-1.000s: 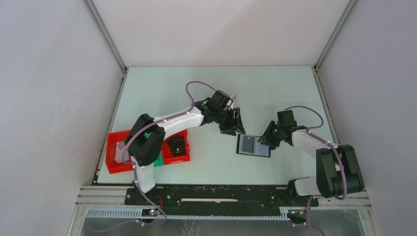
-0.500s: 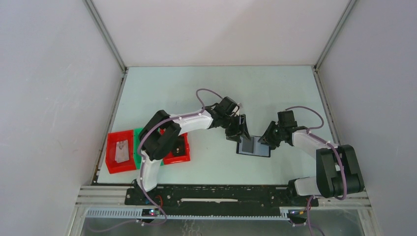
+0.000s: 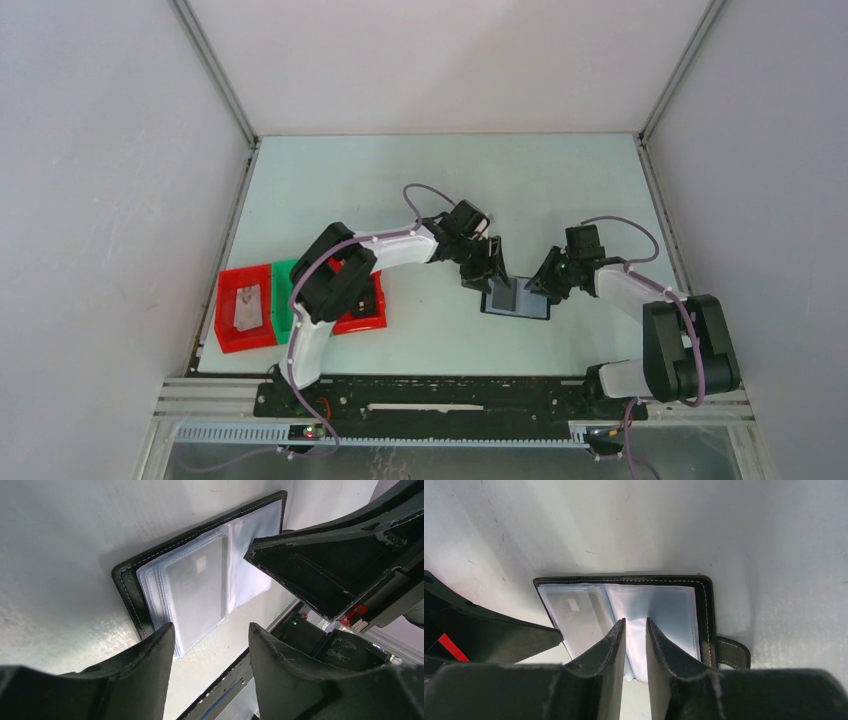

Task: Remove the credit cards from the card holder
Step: Remove the credit card from the card holder.

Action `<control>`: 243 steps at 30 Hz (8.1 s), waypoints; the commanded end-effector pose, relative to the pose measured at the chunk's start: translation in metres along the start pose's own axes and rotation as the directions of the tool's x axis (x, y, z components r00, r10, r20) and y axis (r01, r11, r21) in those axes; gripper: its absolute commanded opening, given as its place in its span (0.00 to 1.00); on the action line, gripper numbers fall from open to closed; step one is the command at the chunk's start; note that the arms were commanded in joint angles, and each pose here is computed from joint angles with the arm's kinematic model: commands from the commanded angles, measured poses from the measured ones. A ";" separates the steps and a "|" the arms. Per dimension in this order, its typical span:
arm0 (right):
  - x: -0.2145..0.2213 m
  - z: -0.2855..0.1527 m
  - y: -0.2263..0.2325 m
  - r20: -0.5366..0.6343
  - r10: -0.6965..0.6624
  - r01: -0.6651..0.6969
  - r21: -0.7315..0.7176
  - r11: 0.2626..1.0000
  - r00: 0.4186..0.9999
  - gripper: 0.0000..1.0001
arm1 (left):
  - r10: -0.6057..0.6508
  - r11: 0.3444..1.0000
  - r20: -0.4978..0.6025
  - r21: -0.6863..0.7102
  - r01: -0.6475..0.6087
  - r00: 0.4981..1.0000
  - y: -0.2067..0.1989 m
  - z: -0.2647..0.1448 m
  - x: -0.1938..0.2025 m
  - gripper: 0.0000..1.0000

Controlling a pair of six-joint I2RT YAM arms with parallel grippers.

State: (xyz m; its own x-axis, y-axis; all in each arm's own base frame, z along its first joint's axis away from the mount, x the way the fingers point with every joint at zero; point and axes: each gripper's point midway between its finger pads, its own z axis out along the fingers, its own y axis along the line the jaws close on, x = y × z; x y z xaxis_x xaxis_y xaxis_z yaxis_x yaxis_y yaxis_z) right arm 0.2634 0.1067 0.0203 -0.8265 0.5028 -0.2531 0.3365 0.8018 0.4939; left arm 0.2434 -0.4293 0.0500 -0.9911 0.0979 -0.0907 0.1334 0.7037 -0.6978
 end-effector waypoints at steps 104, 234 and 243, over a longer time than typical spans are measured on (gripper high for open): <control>0.008 -0.007 -0.031 -0.006 0.085 -0.085 0.055 0.995 0.996 0.28 | 0.173 0.980 0.119 -0.117 -0.160 0.978 -0.013 -0.027 -0.022 0.64; 0.008 -0.008 -0.031 -0.004 0.078 -0.078 0.052 0.996 0.997 0.29 | 0.206 0.959 0.103 -0.219 -0.180 0.973 -0.005 -0.007 -0.017 0.64; 0.008 -0.008 -0.031 -0.004 0.079 -0.079 0.052 0.996 0.997 0.29 | 0.208 0.963 0.095 -0.196 -0.187 0.974 -0.009 -0.005 -0.017 0.63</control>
State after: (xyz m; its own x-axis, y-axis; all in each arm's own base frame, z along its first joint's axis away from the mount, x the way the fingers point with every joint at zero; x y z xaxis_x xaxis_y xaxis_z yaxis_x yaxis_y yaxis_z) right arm 0.2513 0.0784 0.0170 -0.7823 0.5756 -0.2383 0.4246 0.7725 0.4721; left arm 0.2549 -0.4213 0.0454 -0.9496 0.1689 -0.2642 0.2821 0.8280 -0.4846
